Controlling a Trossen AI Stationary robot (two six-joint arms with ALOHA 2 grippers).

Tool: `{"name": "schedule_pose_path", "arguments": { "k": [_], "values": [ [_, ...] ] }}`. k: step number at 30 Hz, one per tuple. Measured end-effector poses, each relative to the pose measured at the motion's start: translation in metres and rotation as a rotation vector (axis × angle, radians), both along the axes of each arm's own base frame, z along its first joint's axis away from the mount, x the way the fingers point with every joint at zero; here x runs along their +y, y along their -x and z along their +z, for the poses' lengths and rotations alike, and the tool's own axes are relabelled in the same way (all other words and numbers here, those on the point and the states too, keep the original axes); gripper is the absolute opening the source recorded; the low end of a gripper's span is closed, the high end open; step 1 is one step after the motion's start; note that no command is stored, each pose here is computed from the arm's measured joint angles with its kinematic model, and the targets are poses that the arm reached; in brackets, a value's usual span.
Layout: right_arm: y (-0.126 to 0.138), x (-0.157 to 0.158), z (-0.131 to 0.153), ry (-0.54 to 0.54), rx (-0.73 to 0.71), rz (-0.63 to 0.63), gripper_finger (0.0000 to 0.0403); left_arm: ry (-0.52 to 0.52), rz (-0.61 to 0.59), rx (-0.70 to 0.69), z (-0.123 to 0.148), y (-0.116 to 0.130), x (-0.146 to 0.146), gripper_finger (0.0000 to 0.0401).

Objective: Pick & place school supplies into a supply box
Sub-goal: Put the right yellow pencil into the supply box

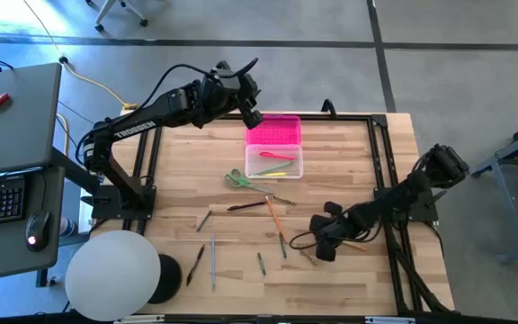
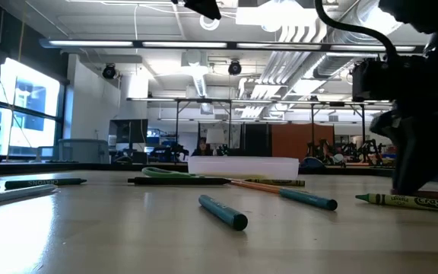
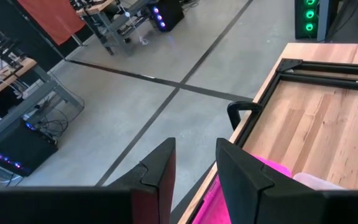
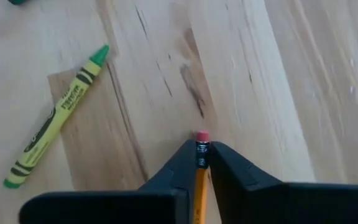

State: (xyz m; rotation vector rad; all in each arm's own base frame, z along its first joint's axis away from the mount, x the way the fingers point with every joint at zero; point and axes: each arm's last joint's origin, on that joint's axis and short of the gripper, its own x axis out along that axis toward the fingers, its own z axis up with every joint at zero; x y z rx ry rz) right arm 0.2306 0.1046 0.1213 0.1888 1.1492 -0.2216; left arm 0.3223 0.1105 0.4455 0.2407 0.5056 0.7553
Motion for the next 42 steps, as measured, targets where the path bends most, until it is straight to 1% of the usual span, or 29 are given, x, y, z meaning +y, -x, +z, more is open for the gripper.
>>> {"name": "schedule_pose_path", "arguments": {
  "k": [7,10,14,25,28,32,38,42],
  "values": [
    [-0.0039,-0.0036,0.001,0.044,-0.014,0.09,0.0076,0.0,0.0,0.001,-0.0001,0.0,0.0,0.0147],
    [-0.0041,-0.0037,0.0011,0.053,-0.015,0.102,0.0083,0.0,-0.001,0.001,-0.0001,0.0,0.0,0.0147],
    [-0.0025,-0.0044,-0.0002,0.047,-0.009,0.082,0.0083,0.001,-0.001,0.002,-0.0002,0.0001,0.0,0.0147],
    [-0.0007,-0.0029,-0.0005,0.041,0.005,0.088,0.0059,0.003,-0.001,0.008,-0.0009,0.0002,-0.0001,0.0147],
    [-0.0003,-0.0023,-0.0005,0.036,0.009,0.092,0.0042,0.003,-0.001,0.008,-0.0009,0.0002,-0.0001,0.0147],
    [0.0,-0.0022,-0.0004,0.03,0.012,0.093,0.0008,0.003,-0.001,0.008,-0.0008,0.0001,-0.0001,0.0147],
    [-0.0022,-0.0016,0.0001,0.04,-0.018,0.105,0.001,0.003,-0.001,0.006,-0.0007,0.0001,-0.0001,0.0147],
    [-0.0044,-0.0017,0.001,0.086,-0.043,0.135,0.0004,-0.031,0.022,0.016,0.0007,0.0003,0.0008,0.0147]
  ]
}}
